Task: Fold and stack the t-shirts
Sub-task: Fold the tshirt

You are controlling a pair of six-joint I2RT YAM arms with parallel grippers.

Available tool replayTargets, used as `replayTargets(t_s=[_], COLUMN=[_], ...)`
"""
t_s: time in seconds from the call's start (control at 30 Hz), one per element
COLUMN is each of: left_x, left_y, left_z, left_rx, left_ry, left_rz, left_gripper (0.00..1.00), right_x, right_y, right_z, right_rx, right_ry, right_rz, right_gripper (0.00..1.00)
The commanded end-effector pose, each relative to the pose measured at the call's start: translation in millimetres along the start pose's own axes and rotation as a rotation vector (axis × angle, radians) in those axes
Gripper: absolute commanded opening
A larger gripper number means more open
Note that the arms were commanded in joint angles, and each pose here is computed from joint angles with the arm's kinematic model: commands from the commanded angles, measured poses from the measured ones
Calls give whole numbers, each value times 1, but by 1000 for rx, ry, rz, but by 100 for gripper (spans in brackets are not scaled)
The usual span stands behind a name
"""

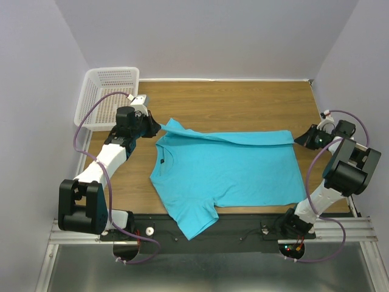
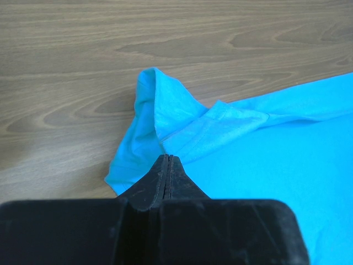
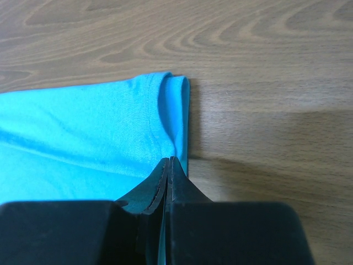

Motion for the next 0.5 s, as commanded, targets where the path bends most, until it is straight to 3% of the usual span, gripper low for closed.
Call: replayTargets(t_s=[0.0,0.47], left_x=[-4,0], left_y=[0,-4], left_z=[4,-4], left_rx=[24,18], left_ry=[-23,14], left_rz=[-4,-41], left_gripper=[0,0], right_x=[0,1], right_y=[-8,-8], right_z=[-4,-5], right_rx=[-2,7], right_ry=[9,16], right_rz=[-17,-4], right_gripper=[1,1])
Point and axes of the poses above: each gripper's point midway between its finger pads, its own x axis out along the fingers, its own y axis along the line the jaws close on, z = x × y, the point moved 1 cm from there along -x, back along the fingers, and after that the axes turned 1 degree about x, right-handed, at the moved point
